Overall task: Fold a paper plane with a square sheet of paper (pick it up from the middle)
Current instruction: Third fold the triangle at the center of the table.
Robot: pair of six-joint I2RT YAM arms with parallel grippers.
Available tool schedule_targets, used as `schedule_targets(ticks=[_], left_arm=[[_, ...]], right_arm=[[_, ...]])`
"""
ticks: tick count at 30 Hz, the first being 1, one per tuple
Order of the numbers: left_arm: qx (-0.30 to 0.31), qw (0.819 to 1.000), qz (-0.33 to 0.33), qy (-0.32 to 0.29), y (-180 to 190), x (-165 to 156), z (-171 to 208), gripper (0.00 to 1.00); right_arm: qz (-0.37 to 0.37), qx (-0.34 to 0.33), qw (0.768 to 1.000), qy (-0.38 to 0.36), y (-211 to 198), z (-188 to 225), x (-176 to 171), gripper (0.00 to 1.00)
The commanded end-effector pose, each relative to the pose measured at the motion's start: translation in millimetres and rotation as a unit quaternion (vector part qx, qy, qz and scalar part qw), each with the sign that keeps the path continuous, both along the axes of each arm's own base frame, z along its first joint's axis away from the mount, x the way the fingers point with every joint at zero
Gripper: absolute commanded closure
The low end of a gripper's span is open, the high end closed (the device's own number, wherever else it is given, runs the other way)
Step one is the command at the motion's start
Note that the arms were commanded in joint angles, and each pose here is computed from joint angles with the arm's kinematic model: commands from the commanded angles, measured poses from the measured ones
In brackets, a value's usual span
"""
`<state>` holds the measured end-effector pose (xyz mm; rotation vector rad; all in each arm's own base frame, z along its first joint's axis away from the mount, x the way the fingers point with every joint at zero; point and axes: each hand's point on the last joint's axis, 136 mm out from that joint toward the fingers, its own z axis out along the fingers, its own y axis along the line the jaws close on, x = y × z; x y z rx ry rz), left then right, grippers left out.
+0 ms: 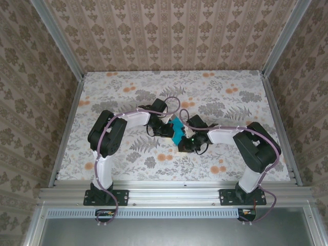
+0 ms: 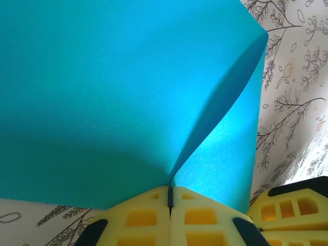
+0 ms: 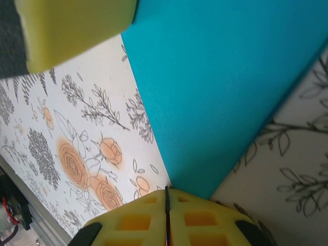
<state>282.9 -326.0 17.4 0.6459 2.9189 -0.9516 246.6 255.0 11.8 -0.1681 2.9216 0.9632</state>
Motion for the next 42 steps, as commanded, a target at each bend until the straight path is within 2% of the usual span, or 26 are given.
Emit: schedule_targets(ticks=[1, 6, 12, 23, 34, 42], left_arm=[[0.113, 0.992, -0.005, 0.05, 42, -27, -56, 0.97], [0.111, 0.992, -0.005, 0.051, 41, -27, -55, 0.97], [0.106, 0.993, -0.01, 0.045, 37, -25, -48, 0.96], [0.099, 0.994, -0.01, 0.034, 32, -22, -40, 0.95], [0.091, 0.996, -0.009, 0.017, 27, -13, -24, 0.91], [0.065, 0.998, -0.006, -0.015, 16, 0, 14, 0.83]], right_arm=[[-0.002, -0.049, 0.998, 0.043, -26, -15, -30, 0.9], [-0.008, -0.006, 1.0, 0.027, -14, 8, -21, 0.9], [-0.062, 0.062, 0.996, -0.006, -7, 34, 25, 0.9], [-0.093, 0.08, 0.992, -0.012, 2, 23, 79, 0.9], [-0.098, 0.024, 0.995, 0.01, -22, -14, 75, 0.9], [-0.093, 0.019, 0.995, 0.018, -25, -22, 68, 0.9]])
